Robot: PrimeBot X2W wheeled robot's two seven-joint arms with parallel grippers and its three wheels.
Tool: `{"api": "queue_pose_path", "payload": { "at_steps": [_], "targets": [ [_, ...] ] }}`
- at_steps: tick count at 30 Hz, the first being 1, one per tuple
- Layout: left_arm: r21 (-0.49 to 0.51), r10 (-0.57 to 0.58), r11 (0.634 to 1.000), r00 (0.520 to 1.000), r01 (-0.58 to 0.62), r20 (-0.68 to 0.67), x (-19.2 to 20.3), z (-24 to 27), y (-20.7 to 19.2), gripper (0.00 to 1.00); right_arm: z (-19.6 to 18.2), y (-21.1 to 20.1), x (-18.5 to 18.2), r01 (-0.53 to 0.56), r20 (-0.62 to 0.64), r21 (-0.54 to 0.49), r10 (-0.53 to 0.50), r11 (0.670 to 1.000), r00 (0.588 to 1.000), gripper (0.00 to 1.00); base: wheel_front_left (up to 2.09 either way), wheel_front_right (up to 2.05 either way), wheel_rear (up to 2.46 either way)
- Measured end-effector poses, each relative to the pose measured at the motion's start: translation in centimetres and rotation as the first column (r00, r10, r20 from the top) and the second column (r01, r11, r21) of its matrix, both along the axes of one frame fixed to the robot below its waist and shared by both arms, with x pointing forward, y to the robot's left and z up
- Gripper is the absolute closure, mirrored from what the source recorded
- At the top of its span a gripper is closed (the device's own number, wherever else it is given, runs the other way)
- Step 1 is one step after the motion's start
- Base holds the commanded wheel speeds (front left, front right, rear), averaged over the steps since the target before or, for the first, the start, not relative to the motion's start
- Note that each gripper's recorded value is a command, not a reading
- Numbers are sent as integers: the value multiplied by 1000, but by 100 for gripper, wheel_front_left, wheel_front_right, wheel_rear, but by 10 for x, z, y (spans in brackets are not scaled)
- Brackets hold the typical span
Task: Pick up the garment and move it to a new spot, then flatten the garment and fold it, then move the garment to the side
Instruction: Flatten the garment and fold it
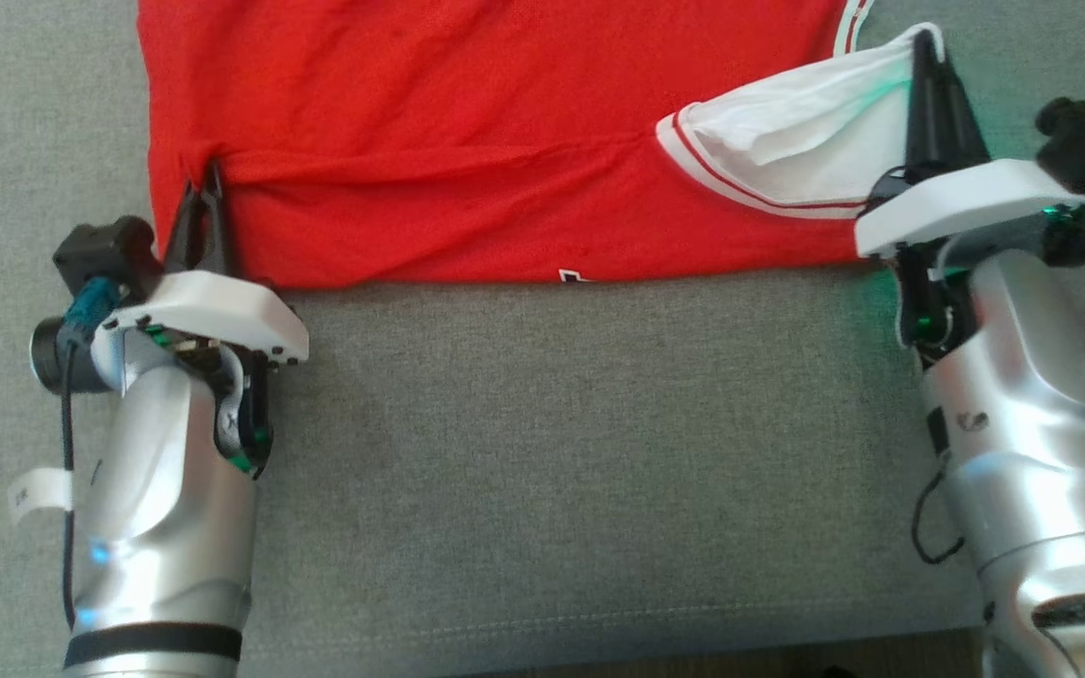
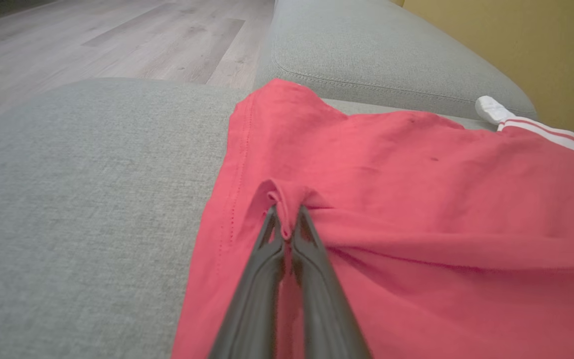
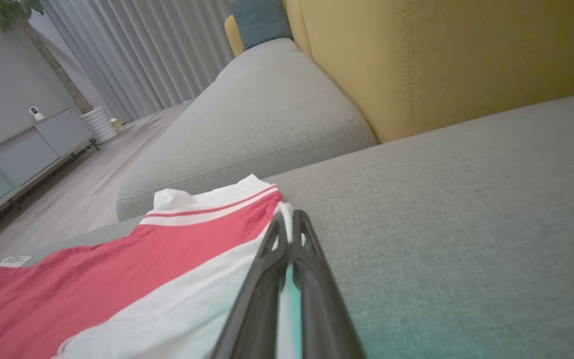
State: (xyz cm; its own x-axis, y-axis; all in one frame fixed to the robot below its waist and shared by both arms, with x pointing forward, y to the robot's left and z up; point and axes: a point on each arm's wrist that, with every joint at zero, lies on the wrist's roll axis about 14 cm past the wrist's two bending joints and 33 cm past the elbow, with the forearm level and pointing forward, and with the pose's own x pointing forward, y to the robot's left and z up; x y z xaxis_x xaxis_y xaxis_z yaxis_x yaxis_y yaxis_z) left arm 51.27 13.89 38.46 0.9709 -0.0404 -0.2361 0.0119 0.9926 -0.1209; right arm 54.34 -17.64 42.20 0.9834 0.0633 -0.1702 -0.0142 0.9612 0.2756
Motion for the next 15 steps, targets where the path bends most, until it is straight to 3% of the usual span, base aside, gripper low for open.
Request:
{"api": "queue_pose_path", "payload": {
  "at_steps": [4, 10, 15],
  "targets": [
    [-8, 4, 1000, 1000, -4, 0, 0, 0, 0, 0, -3, 5, -1, -4, -13, 13, 4, 1000, 1000, 0, 0, 0, 0],
    [-33, 47, 998, 999, -47, 26, -8, 10, 7, 0, 25, 0, 2, 9, 82, 9, -9, 1000, 997, 0, 0, 0, 0],
    [-40, 58, 997, 998, -59, -34, -37, -6, 7, 0, -5, -2, -32, 10, 3, 0, -10, 1000, 1000, 0, 0, 0, 0]
  ]
}}
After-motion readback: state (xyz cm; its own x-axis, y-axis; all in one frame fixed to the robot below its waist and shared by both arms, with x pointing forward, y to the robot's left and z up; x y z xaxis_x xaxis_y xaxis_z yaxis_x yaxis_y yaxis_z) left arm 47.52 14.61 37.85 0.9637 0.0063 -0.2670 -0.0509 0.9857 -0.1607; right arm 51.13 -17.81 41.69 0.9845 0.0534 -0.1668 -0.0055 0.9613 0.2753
